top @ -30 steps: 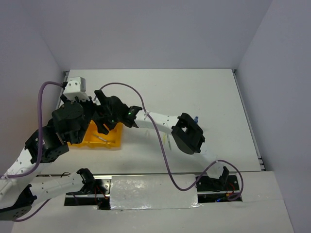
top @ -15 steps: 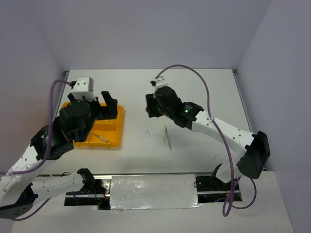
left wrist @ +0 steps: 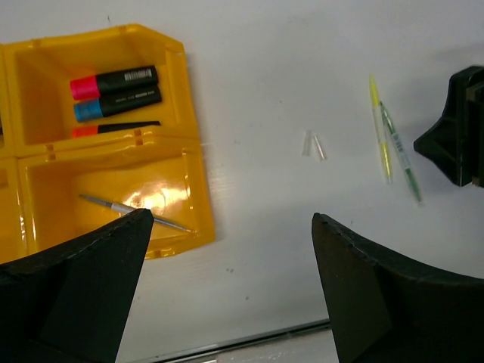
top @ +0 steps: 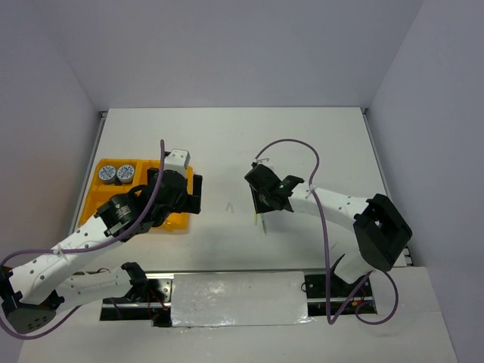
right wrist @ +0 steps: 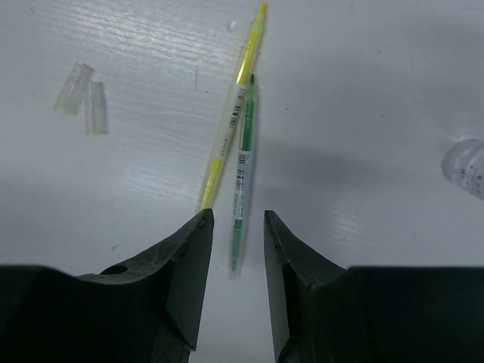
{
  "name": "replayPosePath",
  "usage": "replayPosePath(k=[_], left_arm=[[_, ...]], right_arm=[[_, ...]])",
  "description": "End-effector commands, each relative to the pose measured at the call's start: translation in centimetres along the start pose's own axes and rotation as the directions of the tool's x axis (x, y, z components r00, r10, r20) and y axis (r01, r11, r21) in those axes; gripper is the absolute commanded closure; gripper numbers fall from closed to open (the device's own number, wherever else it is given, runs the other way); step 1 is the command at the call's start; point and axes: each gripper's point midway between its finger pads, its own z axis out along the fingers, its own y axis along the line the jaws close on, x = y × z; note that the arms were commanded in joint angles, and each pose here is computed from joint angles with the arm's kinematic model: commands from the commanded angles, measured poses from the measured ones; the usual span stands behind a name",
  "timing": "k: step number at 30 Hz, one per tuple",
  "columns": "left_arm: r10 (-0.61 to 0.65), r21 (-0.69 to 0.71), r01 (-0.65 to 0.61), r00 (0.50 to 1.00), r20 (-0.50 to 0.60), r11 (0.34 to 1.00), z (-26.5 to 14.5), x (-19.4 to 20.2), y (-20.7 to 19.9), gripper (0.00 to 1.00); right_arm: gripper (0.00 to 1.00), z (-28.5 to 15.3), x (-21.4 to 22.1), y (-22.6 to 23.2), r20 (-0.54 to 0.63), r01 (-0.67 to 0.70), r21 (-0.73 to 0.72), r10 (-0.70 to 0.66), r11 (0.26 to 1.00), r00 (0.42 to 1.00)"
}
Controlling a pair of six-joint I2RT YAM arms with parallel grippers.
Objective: Sort the stationery into containers
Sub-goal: Place the pen in the storage box, then pick up the pen from the center of the board.
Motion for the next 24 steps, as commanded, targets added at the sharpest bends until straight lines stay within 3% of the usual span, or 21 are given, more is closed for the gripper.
replayPosePath(k=[1, 24], left_arm=[[-0.03, 0.043, 0.031, 0.999, -0.021, 0.999, -0.5, 0.8, -0.4, 0.01], [-0.034, 0.041, 0.035, 0.999, -0.025, 0.999, -0.9, 0.9, -0.1, 0.01]], right_arm=[[0.6, 1.3, 0.7, 1.1, -0.011, -0.016, -0.036, 0.016, 0.999, 1.0], [0.67, 3.9, 3.2, 0.2, -0.067, -0.021, 0.012, 0.022, 1.0, 0.997]])
